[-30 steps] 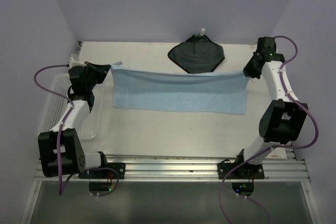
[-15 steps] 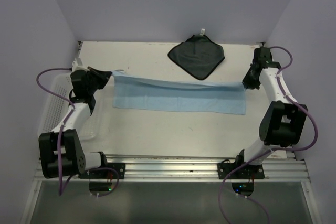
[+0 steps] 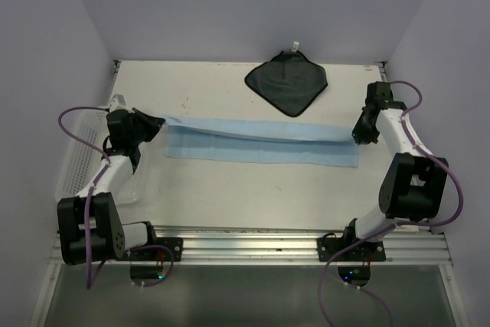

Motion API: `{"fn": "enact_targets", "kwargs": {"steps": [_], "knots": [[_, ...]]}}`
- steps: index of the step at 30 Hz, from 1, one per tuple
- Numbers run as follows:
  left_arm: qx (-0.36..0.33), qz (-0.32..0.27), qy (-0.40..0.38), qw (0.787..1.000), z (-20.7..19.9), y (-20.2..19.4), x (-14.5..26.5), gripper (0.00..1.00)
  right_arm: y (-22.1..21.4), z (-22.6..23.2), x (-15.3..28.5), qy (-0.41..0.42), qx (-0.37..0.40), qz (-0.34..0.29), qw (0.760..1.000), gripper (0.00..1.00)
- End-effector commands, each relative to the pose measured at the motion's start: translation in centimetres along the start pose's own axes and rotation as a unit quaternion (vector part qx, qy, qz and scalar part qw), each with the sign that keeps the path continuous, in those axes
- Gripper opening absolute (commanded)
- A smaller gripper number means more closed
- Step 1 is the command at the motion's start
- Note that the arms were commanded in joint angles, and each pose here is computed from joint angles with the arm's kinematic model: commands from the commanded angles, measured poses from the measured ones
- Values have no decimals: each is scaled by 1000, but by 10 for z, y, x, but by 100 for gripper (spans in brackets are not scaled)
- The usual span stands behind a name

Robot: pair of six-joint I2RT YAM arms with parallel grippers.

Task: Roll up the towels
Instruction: Fold the towel

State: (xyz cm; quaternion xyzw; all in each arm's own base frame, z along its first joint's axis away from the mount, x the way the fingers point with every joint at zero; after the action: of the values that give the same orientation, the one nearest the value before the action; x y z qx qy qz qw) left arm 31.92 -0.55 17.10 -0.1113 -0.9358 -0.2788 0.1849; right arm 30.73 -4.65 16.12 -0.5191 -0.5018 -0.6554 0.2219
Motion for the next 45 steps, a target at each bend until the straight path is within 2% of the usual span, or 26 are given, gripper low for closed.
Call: {"fn": "enact_targets", "kwargs": {"steps": [1, 13, 22, 34, 37, 39, 41, 43, 45], "knots": [[-26, -13, -5, 1000, 2, 2, 5, 0, 0, -8, 1, -21, 9, -14, 1000, 2], [-53, -10, 16, 998, 12, -2, 6, 0, -14, -10, -12, -74, 45, 28, 996, 6], [-61, 2, 20, 998, 22, -11, 9, 0, -28, 5, -23, -71, 83, 59, 992, 8], [-68, 16, 35, 997, 33, -20, 8, 1, -36, 7, -28, -74, 95, 71, 990, 12], [-69, 18, 37, 997, 35, -22, 8, 6, -37, 7, -29, -77, 98, 74, 989, 13], [-69, 19, 38, 997, 36, -23, 8, 6, -38, 8, -30, -77, 99, 76, 989, 15], [-70, 20, 40, 997, 37, -23, 8, 7, -38, 8, -29, -78, 101, 77, 989, 19], [-70, 20, 40, 997, 36, -23, 8, 13, -38, 8, -27, -77, 101, 77, 989, 23], [-70, 21, 39, 997, 35, -22, 8, 14, -38, 8, -26, -78, 103, 76, 989, 26]]}}
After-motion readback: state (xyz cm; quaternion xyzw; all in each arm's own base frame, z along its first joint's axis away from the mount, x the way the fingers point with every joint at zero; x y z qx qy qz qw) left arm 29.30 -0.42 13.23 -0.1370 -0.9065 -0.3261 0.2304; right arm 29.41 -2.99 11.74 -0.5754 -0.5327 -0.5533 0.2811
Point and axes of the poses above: each gripper's point midway between its finger pads, its own x axis back along the fingers, its own z axis along the line the jaws close on, y = z × x, the point moved 7 cm from there along x, back along the fingers, and after that the axes turned 6 degrees about x, right-handed, at the moved point
